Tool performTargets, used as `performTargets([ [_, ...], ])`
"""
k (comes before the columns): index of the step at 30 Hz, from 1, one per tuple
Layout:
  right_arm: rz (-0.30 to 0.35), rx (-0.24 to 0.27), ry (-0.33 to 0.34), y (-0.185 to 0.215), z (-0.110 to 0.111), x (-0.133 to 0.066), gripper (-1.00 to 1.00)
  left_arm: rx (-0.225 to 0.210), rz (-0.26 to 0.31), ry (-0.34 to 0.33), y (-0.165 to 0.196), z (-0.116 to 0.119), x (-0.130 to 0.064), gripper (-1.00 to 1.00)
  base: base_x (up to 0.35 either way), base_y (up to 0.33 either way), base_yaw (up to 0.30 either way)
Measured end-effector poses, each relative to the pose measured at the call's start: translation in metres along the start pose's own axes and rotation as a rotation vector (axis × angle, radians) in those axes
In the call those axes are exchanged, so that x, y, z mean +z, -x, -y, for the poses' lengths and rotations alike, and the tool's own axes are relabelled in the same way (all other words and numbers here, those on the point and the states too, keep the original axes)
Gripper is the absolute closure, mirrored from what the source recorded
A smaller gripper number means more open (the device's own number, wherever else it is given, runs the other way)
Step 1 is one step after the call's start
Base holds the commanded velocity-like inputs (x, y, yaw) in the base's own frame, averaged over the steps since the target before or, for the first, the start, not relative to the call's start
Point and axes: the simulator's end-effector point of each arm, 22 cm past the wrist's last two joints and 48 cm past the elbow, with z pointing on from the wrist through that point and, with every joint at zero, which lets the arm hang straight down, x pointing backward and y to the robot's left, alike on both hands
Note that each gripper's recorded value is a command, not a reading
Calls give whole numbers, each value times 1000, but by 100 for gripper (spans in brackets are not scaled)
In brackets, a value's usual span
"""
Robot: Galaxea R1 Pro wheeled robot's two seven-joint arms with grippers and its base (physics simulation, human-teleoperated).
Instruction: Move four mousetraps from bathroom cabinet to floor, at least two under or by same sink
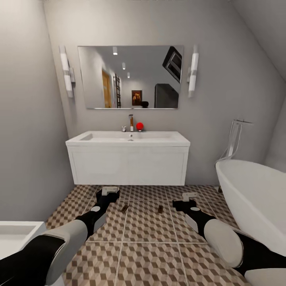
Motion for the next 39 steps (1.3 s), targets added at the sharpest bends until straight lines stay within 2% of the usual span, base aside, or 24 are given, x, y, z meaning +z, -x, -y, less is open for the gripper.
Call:
performTargets([
  [11, -16, -1, 7, -4, -4, -1, -100, -2, -26, 3, -9, -1, -2, -100, 0, 0, 0],
  [22, -39, -1, 3, -7, 0, -3, -100, 1, -58, 20, -19, -12, -6, -100, 0, 0, 0],
  [27, -88, -4, -5, -26, 2, -9, -100, 7, -70, 33, -12, -22, -6, -100, 0, 0, 0],
  [30, -139, -9, -16, -54, 5, -16, -100, 13, -87, 47, -14, -33, -8, -100, 0, 0, 0],
  [35, -219, -19, -43, -102, 14, -33, -100, 21, -132, 67, -30, -51, -17, -100, 0, 0, 0],
  [39, -253, -23, -58, -118, 22, -42, -100, 24, -160, 75, -40, -58, -24, -100, 0, 0, 0],
])
